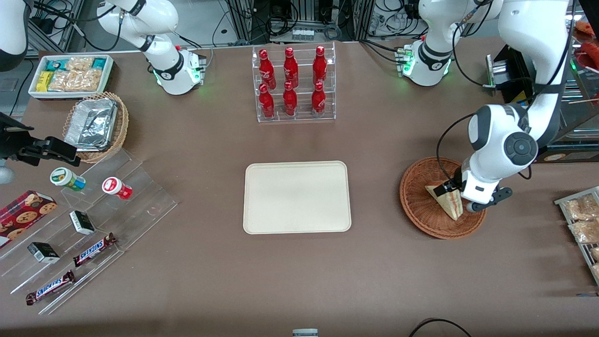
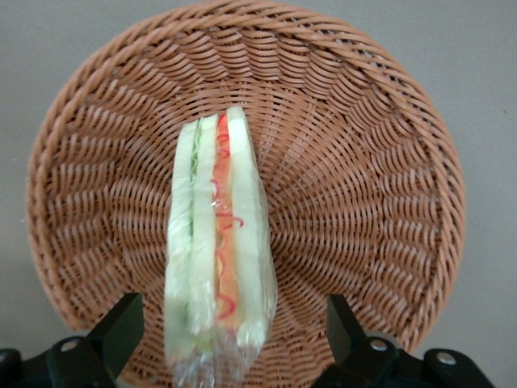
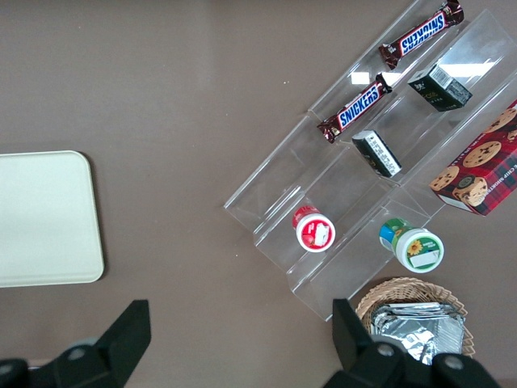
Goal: Place sandwich from basket to tray
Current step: 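Close the left gripper on the wrapped sandwich in the basket, then lift the sandwich and carry it with the left gripper toward the tray, then lower the sandwich onto the cream tray with the left gripper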
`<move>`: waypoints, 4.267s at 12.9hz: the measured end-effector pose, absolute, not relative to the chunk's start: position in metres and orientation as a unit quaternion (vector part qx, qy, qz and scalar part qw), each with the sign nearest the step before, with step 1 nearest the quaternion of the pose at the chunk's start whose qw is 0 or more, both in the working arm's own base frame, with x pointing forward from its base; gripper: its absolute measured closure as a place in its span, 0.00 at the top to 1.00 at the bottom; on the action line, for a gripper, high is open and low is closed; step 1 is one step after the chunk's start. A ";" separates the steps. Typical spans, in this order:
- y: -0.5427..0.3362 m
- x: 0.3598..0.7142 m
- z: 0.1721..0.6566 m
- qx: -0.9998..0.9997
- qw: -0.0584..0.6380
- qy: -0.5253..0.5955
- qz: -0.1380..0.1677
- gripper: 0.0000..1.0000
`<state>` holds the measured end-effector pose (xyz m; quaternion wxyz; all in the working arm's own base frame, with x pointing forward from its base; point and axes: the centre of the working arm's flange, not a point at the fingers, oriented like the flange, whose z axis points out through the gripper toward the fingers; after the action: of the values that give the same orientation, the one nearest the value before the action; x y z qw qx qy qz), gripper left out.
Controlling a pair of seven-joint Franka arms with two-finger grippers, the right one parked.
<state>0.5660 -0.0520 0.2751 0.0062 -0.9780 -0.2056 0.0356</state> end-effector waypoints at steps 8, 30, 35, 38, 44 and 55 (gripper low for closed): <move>-0.048 0.566 0.249 -0.975 0.011 -0.216 0.047 0.46; -0.388 0.554 0.337 -0.994 0.032 0.086 0.058 0.17; -0.436 0.563 0.276 -0.995 0.012 0.081 0.055 0.17; -0.444 0.564 0.265 -0.995 0.005 0.084 0.050 0.17; -0.467 0.554 0.234 -0.994 -0.011 0.098 0.037 0.17; -0.463 0.566 0.247 -0.995 -0.013 0.091 0.025 0.99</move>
<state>0.5659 -0.4634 0.2473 -0.0126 -0.9955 0.0907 0.0252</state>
